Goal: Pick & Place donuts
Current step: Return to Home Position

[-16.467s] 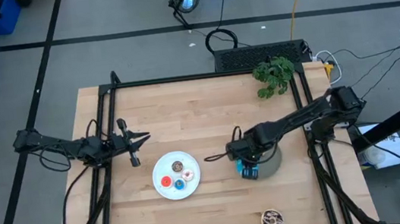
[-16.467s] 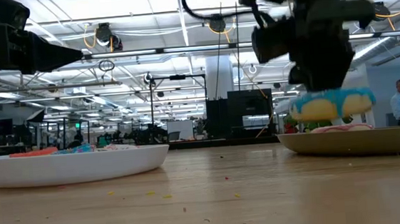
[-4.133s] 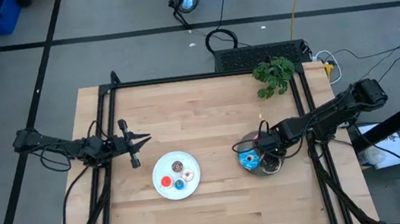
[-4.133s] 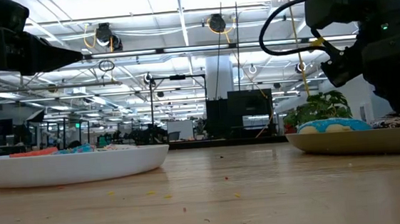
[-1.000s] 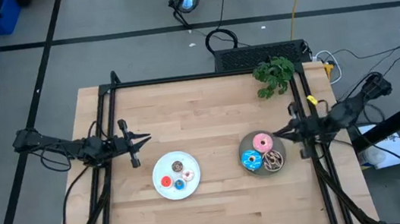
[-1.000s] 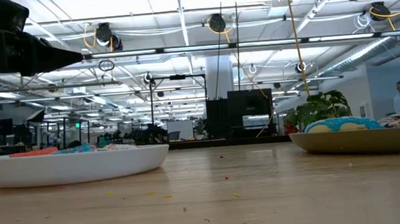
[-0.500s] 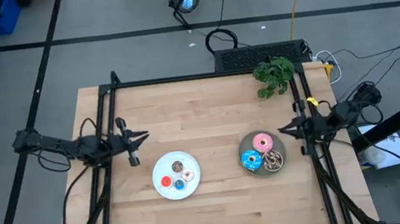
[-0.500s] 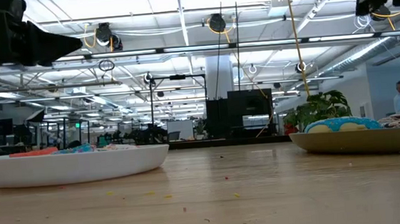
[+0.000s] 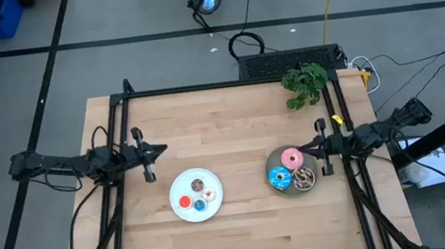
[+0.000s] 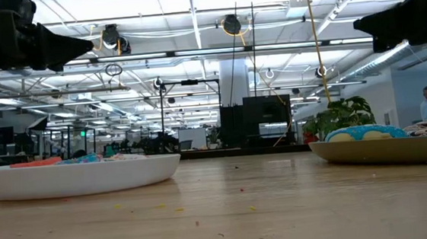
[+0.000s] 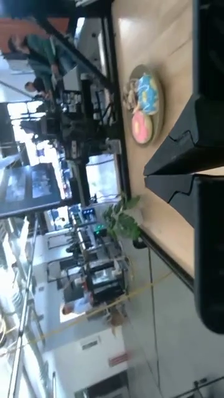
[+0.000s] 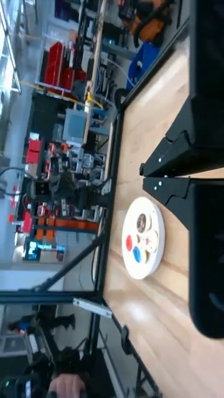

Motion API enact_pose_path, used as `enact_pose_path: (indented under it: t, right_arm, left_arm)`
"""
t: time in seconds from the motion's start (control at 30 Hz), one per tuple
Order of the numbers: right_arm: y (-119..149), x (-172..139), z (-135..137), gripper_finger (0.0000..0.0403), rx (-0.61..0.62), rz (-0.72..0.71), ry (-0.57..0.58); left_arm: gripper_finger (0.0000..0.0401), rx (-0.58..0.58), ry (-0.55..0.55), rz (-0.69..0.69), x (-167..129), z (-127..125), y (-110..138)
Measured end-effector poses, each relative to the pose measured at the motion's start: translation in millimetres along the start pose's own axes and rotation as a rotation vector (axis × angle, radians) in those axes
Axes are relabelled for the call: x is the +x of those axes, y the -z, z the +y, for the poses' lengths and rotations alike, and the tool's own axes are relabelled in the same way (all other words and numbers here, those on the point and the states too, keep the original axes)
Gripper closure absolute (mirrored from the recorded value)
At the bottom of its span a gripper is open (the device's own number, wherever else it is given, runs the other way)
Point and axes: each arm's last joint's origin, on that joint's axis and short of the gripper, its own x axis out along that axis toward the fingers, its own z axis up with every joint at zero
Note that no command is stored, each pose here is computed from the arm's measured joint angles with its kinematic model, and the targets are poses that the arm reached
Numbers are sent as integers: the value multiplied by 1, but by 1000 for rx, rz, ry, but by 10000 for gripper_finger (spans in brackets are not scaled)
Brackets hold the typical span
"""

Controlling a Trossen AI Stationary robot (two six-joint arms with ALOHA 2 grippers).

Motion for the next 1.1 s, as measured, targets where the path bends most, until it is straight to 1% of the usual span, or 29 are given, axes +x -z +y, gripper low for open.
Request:
enact_pose_path:
  t: [0.1,0.23,0.37,0.47,0.6,0.67,0.73,0.87,1.1]
  right_arm:
    - [0,0,-2,403,-14,-3,23]
    - [-3,-1,-2,403,-41,-29,18]
    - [-4,-1,-1,403,-34,-50,-30]
    - [-4,-1,-1,403,-1,-55,-30]
    - [-2,-1,-1,403,4,-45,-31]
    - [-2,-1,-1,403,9,-44,-33]
    - [-1,0,0,403,21,-44,-52]
    - [0,-1,2,403,43,-33,-118]
    - [2,-1,2,403,61,-18,-122]
  left_arm:
    - [393,12,-18,-15,0,2,-2]
    - [397,41,-15,-12,0,1,-1]
    - [396,50,-29,-8,0,2,-1]
    - [397,64,-35,18,0,2,1]
    - [397,89,-9,95,-1,0,9]
    - [398,82,-9,117,-1,-1,11]
    - [396,83,1,115,-1,-1,12]
    - [398,115,87,134,-2,-4,18]
    - [398,102,102,128,-2,-5,18]
